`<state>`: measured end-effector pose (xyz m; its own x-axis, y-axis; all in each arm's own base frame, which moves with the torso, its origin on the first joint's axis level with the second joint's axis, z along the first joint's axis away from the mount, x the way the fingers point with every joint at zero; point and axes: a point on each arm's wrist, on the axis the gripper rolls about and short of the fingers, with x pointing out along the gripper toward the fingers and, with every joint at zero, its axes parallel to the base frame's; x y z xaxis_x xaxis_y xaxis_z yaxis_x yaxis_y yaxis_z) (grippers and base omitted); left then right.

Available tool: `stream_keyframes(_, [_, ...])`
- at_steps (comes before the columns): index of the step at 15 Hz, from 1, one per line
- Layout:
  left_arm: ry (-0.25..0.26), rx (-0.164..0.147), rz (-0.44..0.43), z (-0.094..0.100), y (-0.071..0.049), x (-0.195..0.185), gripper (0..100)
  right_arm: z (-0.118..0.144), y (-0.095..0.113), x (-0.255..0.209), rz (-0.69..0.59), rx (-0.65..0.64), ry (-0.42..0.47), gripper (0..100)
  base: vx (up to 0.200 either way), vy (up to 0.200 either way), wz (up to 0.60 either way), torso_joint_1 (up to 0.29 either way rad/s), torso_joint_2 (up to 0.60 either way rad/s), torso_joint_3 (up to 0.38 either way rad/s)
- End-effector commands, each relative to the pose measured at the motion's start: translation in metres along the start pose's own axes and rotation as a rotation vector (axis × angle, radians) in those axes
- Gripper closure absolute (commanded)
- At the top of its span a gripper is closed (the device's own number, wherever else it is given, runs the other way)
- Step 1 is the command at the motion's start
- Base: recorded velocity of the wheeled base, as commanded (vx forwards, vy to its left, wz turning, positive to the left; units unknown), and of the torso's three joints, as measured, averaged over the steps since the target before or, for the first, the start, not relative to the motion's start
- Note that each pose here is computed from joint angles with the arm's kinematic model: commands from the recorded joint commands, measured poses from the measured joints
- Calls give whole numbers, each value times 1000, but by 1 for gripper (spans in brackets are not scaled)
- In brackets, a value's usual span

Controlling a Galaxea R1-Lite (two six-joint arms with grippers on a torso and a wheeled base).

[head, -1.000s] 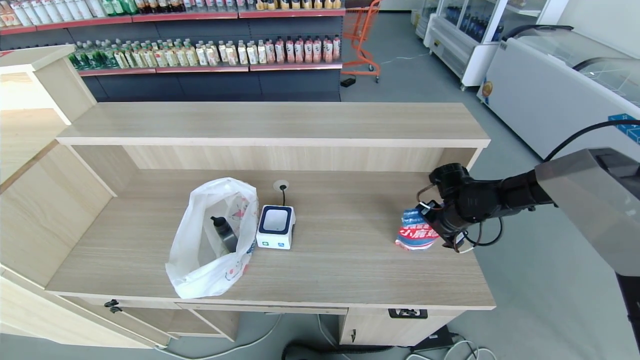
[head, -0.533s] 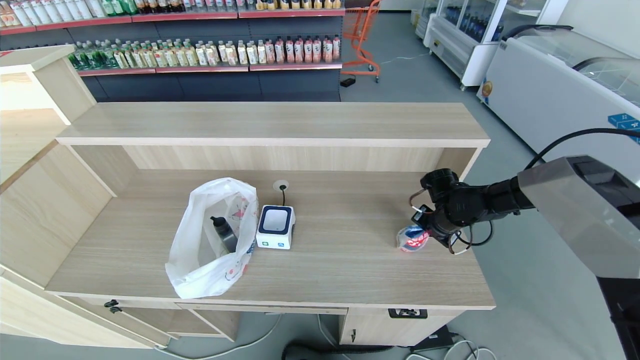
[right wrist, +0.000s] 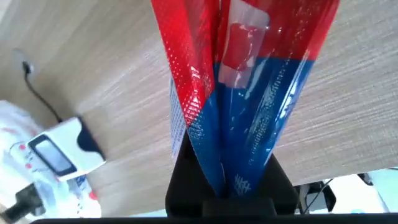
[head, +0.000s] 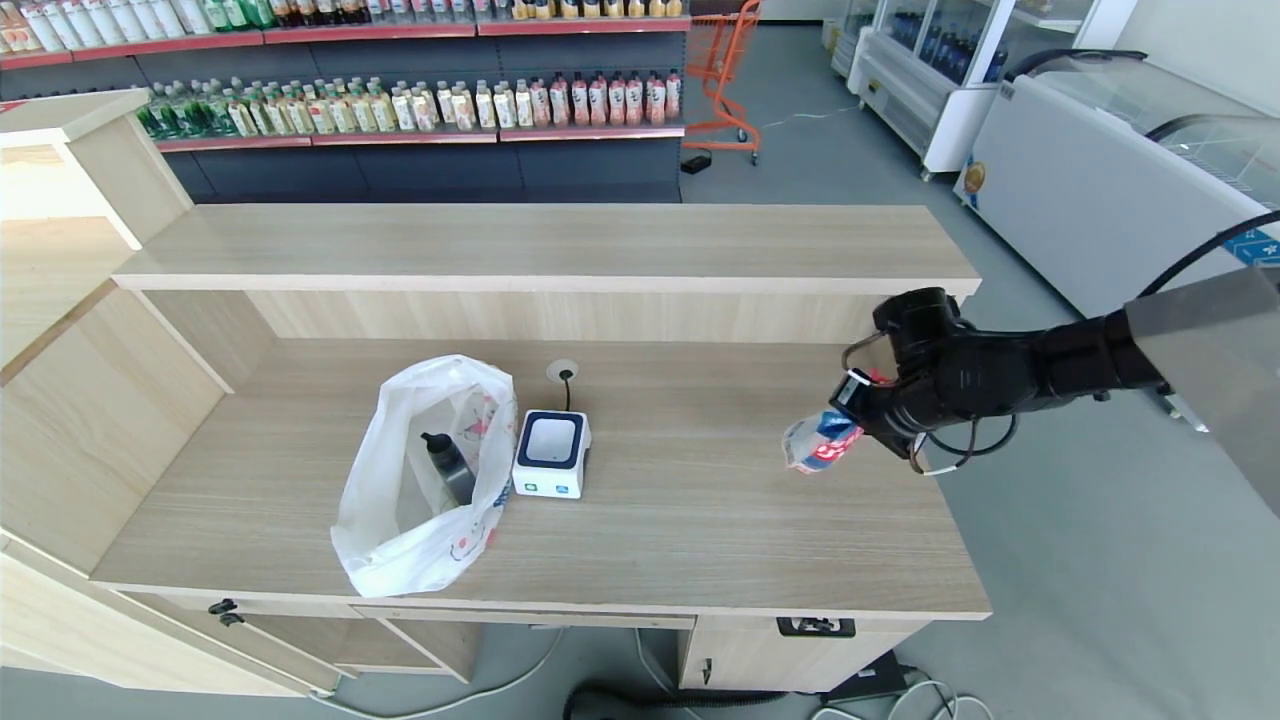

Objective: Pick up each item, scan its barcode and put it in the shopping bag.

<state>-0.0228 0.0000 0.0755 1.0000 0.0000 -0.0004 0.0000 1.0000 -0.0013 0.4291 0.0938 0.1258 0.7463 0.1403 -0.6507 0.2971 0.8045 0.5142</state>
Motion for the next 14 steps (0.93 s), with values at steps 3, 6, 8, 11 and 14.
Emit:
stream_keyframes(3, [0,0,-2,0,0,0,0,5,-40,-151,756,-528,-6,100,0,0,0,0,0,0])
stream_keyframes(6, [0,0,0,0,0,0,0,-14,-62,-180,1108,-810,9,100,0,0,0,0,0,0])
stream_keyframes(8, [0,0,0,0,0,0,0,-34,-49,-197,1238,-870,52,100,0,0,0,0,0,0])
stream_keyframes(11, [0,0,0,0,0,0,0,-49,-44,-205,1269,-839,124,100,0,0,0,0,0,0])
stream_keyframes(14, [0,0,0,0,0,0,0,-57,-40,-210,1248,-704,260,100,0,0,0,0,0,0])
